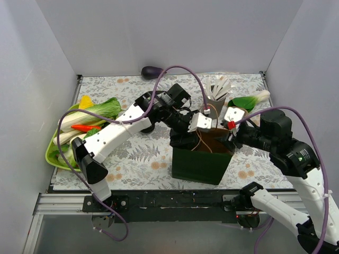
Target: Pack the takeout coffee
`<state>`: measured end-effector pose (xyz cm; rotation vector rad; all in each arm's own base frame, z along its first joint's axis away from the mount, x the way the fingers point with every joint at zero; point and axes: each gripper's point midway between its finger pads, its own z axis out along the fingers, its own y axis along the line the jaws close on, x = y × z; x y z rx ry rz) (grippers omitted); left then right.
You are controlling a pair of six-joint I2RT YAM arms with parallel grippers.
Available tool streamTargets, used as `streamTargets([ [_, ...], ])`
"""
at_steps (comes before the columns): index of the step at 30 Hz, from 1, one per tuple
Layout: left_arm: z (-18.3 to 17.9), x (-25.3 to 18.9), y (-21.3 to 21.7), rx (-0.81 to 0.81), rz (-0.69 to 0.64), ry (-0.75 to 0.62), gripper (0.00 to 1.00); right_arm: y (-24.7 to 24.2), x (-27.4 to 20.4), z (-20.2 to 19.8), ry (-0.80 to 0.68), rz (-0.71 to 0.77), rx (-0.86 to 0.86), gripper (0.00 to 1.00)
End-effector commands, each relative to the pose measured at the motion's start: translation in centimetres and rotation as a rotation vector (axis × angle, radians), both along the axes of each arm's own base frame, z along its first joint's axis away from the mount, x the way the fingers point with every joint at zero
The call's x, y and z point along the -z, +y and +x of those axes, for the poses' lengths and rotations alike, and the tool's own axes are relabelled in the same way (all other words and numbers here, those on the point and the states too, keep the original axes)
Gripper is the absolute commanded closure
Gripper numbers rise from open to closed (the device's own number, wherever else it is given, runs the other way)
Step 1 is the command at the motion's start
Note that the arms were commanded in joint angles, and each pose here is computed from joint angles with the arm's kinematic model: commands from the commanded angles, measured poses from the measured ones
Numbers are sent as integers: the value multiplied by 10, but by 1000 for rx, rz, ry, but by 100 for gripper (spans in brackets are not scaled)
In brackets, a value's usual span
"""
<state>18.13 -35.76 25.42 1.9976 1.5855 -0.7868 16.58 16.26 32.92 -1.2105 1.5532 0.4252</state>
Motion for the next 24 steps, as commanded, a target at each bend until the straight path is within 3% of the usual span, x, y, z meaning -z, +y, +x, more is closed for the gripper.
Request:
streamTargets([
  [1,-5,-29,17,26,-54,-112,100,7,-3,1,96,30,3,36],
  [6,-8,-25,24,24,-50,-124,100,11,25,4,188,-40,-21,37],
  [19,-13,-21,31,1,-66,-129,100,19,62,24,201,-81,-34,39],
  [22,-12,-23,33,-4,-70,-139,100,29,61,26,202,-54,-70,46],
  [24,-10,-25,33,-22,-76,-151,100,37,56,25,198,-27,-115,57],
])
